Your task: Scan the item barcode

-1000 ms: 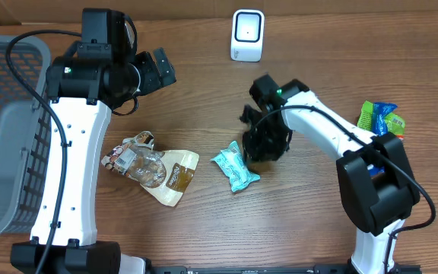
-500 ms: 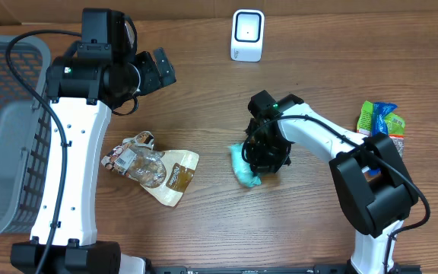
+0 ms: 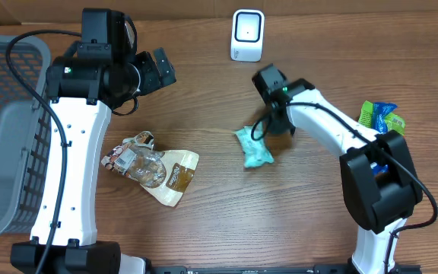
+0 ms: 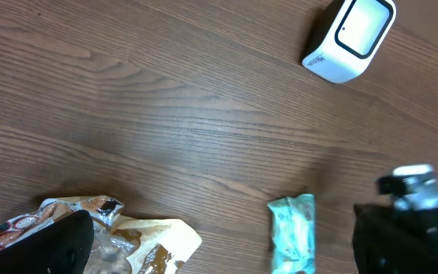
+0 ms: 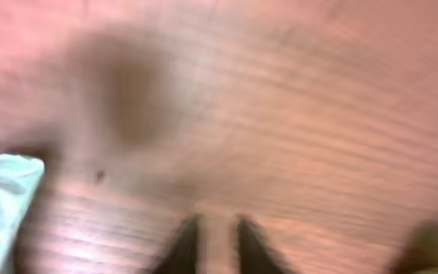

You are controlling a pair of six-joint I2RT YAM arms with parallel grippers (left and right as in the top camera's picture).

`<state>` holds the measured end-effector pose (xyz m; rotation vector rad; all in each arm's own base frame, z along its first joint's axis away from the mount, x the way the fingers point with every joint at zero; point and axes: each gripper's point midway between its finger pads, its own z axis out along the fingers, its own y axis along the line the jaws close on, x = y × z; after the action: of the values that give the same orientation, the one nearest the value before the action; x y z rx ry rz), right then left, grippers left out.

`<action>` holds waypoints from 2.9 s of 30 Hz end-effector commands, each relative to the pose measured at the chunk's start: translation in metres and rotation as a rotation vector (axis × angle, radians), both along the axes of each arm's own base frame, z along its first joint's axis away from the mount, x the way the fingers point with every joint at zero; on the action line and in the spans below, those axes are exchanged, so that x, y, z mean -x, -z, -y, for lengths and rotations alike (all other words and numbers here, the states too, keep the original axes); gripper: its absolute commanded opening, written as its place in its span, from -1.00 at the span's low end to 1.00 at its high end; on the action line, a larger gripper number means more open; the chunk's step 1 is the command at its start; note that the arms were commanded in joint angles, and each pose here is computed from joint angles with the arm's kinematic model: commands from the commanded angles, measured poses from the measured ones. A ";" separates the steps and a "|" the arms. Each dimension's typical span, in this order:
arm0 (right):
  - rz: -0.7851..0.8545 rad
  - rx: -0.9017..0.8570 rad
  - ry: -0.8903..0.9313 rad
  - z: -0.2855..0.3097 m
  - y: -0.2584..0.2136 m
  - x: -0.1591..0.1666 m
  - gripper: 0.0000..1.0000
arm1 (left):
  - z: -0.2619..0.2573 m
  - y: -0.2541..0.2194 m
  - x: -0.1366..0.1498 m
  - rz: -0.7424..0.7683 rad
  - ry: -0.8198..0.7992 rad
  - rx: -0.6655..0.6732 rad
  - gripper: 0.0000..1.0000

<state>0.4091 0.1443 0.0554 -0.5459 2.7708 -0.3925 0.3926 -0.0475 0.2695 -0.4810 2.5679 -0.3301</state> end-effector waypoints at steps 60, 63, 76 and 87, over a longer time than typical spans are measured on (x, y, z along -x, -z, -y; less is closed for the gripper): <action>-0.128 -0.602 0.742 0.001 -0.053 0.012 0.87 | 0.000 0.002 -0.003 -0.003 -0.004 -0.004 0.99; -0.187 -0.764 0.791 -0.003 -0.040 0.003 0.87 | 0.000 0.002 -0.003 -0.003 -0.004 -0.004 0.99; -0.286 -0.901 0.976 0.002 0.016 0.022 0.65 | 0.000 0.002 -0.003 -0.003 -0.004 -0.004 0.99; -0.172 -0.950 1.079 0.011 0.050 0.016 0.38 | 0.000 0.002 -0.003 -0.003 -0.004 -0.004 0.99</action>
<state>0.3985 0.1400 0.0164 1.0948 2.7183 0.8432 0.3927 -0.0474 0.2695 -0.4815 2.5674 -0.3298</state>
